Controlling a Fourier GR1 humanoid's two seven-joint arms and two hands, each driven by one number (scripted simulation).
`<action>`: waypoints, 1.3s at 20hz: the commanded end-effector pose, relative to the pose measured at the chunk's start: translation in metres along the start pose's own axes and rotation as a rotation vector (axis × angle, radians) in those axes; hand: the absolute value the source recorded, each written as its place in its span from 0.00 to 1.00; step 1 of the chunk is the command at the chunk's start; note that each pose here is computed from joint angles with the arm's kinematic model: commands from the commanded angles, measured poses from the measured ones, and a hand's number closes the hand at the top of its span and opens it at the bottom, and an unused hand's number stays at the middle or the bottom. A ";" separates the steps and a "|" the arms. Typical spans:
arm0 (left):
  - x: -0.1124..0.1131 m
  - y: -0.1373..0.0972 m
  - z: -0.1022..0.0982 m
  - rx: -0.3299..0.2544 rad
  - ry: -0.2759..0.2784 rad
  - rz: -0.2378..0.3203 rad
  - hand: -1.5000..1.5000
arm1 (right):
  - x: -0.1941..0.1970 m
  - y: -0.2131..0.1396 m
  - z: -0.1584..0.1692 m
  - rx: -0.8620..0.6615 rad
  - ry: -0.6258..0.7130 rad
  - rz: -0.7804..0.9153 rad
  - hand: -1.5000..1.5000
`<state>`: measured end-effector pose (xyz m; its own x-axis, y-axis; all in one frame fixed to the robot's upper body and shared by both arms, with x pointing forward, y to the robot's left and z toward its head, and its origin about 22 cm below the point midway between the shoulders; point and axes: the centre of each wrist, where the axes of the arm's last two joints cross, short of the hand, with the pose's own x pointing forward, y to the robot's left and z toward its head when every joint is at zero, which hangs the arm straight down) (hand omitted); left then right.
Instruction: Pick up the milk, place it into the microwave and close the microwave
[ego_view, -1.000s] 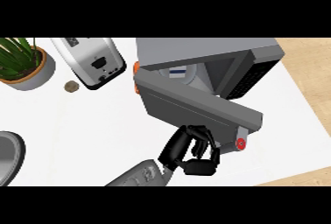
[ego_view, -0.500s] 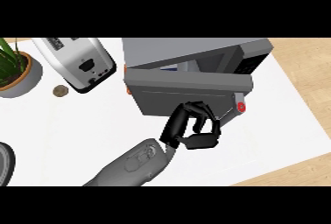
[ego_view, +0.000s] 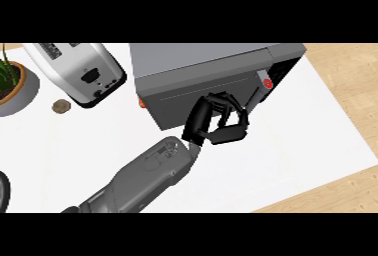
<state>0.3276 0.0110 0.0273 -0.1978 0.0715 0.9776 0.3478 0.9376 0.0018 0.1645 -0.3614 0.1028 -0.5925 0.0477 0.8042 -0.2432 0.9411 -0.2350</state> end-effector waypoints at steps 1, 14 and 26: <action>0.015 0.005 -0.020 0.037 -0.066 0.034 1.00 | 0.002 -0.006 -0.005 -0.002 0.006 0.001 0.00; 0.012 0.009 -0.026 0.069 -0.098 0.066 1.00 | 0.012 -0.027 -0.023 0.007 -0.015 0.018 0.00; 0.005 0.009 -0.024 0.083 -0.119 0.083 1.00 | 0.025 -0.057 -0.038 -0.001 -0.020 0.088 0.00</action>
<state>0.3311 0.0118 0.0217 -0.2648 0.1934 0.9447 0.3144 0.9434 -0.1051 0.1908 -0.3940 0.1505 -0.6256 0.1065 0.7729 -0.1981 0.9365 -0.2894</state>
